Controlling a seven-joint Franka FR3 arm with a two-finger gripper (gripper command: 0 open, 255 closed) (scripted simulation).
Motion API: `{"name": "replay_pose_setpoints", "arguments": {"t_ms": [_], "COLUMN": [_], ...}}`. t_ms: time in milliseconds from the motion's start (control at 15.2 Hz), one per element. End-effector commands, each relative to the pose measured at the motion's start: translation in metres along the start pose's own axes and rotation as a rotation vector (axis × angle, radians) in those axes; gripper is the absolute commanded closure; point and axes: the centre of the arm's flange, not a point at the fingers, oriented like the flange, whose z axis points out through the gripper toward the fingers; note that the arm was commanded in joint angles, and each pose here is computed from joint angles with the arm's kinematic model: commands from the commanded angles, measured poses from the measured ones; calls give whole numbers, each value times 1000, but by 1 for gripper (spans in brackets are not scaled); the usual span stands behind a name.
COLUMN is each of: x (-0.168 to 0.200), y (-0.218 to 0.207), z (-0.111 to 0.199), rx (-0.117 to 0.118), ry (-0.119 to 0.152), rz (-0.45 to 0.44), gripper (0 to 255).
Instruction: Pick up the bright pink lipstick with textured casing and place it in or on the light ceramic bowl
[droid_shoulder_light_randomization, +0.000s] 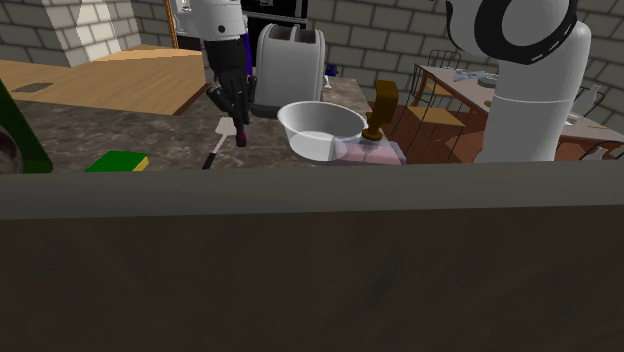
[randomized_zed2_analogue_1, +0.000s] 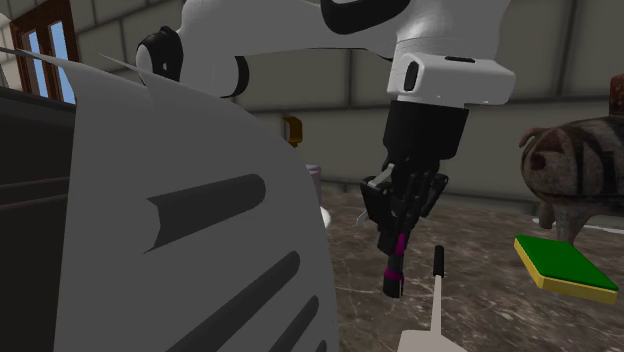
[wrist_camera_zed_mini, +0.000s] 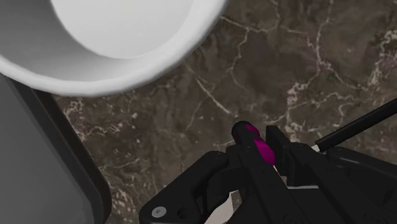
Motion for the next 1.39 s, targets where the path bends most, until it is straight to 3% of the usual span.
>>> {"name": "replay_pose_setpoints", "arguments": {"t_ms": [0, 1320], "x": [-2, -21], "y": [0, 2], "z": [-9, -113], "rx": [0, 0], "ry": [0, 0], "rz": [0, 0], "gripper": [255, 255]}}
